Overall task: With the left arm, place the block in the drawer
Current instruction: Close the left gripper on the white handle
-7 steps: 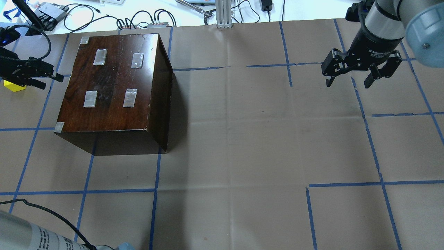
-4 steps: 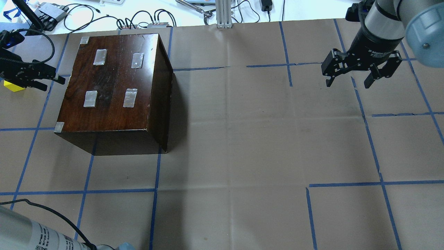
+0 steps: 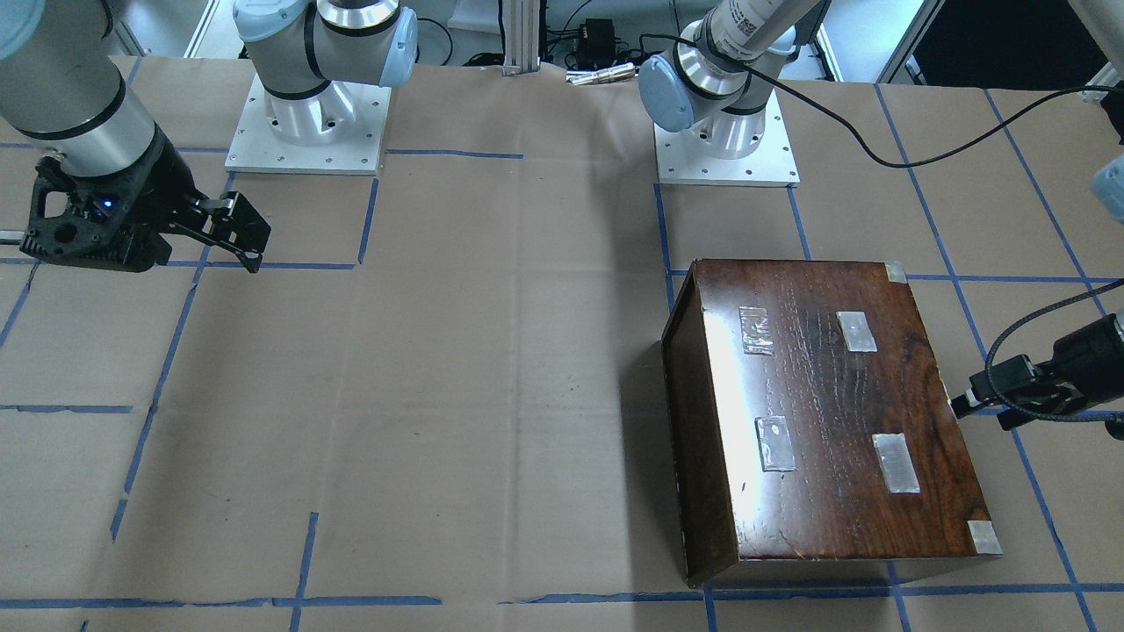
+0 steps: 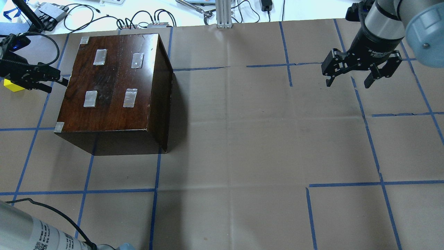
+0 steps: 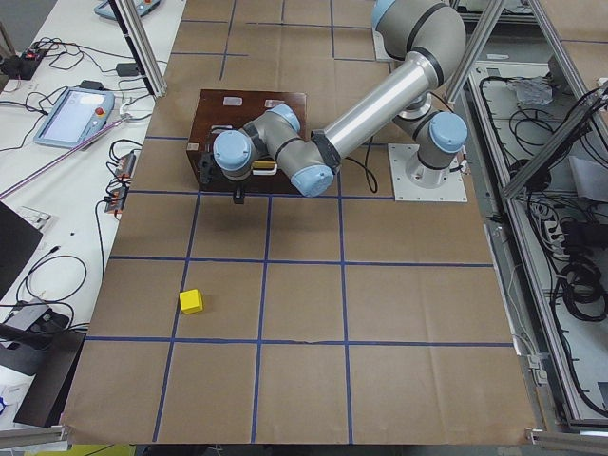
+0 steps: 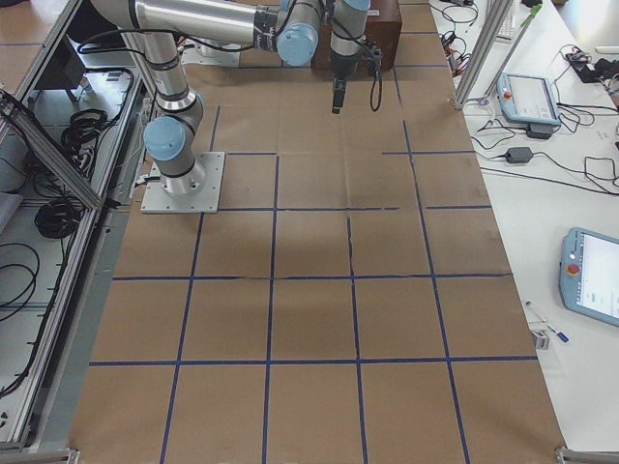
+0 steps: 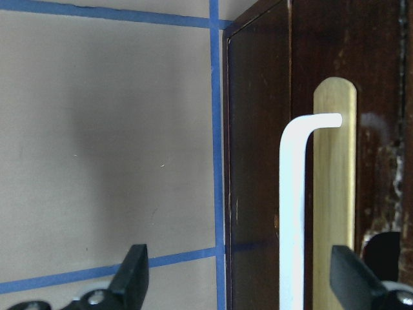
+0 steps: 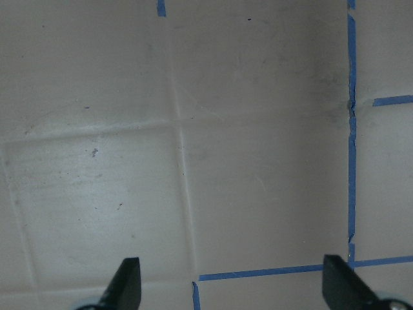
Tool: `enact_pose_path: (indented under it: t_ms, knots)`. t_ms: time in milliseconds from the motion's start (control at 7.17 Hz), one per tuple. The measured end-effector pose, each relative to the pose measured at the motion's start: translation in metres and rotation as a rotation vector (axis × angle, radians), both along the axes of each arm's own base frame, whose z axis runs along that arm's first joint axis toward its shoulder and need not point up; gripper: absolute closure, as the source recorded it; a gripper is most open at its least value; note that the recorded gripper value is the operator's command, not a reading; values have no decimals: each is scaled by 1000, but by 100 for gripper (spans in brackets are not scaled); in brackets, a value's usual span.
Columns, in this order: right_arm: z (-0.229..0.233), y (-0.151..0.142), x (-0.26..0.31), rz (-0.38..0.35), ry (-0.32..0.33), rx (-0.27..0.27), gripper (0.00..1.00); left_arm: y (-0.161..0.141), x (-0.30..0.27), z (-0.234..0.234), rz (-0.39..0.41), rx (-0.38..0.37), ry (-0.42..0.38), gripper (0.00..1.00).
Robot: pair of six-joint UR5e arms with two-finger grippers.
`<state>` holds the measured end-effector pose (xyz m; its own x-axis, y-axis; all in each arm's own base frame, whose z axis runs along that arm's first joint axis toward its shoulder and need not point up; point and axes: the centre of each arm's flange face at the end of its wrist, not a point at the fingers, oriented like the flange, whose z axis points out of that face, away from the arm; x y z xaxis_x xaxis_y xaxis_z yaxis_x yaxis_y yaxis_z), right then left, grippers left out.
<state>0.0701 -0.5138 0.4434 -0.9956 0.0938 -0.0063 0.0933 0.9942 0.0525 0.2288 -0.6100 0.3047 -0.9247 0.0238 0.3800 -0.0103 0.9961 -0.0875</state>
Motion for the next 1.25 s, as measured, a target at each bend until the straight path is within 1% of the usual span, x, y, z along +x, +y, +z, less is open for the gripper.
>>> enact_pose_path:
  t_ms: [558, 1255]
  knots:
    - [0, 0, 0, 0, 0, 0, 0, -9, -13, -7, -23, -4, -4, 2]
    - [0, 0, 0, 0, 0, 0, 0, -15, -10, -16, -25, 0, -2, 2]
